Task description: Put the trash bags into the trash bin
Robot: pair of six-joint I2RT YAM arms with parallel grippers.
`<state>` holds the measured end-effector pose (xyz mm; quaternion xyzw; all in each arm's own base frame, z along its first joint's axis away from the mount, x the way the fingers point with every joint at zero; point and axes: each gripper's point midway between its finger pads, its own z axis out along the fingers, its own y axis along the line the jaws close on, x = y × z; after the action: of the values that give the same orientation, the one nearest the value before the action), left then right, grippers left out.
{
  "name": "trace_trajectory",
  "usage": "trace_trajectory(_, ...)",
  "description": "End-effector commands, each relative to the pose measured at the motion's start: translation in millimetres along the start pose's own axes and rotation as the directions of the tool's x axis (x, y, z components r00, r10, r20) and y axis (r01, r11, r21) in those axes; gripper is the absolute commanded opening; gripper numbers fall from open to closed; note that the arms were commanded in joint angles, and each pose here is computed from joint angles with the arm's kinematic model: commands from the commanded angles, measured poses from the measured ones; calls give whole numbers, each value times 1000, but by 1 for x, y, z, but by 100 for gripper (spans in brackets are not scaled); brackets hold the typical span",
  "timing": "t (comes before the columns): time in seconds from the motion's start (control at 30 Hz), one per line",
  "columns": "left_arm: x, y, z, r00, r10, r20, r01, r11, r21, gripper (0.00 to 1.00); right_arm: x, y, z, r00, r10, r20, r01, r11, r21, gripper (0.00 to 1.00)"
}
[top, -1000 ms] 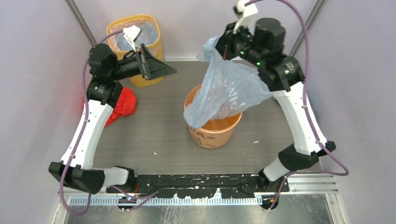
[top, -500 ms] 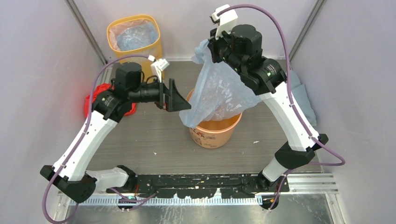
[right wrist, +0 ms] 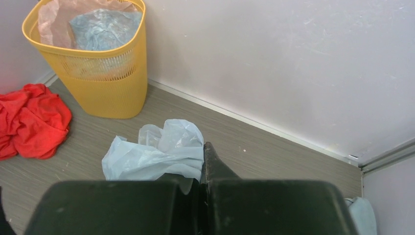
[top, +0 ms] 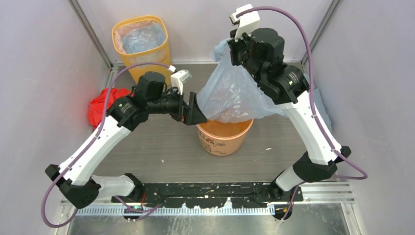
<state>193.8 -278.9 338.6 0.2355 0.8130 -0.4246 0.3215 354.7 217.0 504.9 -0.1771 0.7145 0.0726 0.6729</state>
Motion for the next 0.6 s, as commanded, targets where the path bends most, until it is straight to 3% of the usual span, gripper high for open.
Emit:
trace_trajectory(0.0, -4, 5, 23, 1000, 25, -10, -25, 1000, -6, 88, -25, -12, -21, 996, 18, 86, -21, 999, 28, 1)
trace_trajectory(0.37, 6, 13, 62, 998, 13, -68, -13, 1000, 2, 86, -17, 15, -35, 999, 35, 27, -30, 989, -145, 1)
trace_trajectory(0.57, 20, 22, 63, 993, -9, -120, 5, 999, -34, 86, 0, 43, -27, 999, 37, -28, -43, 974, -223, 1)
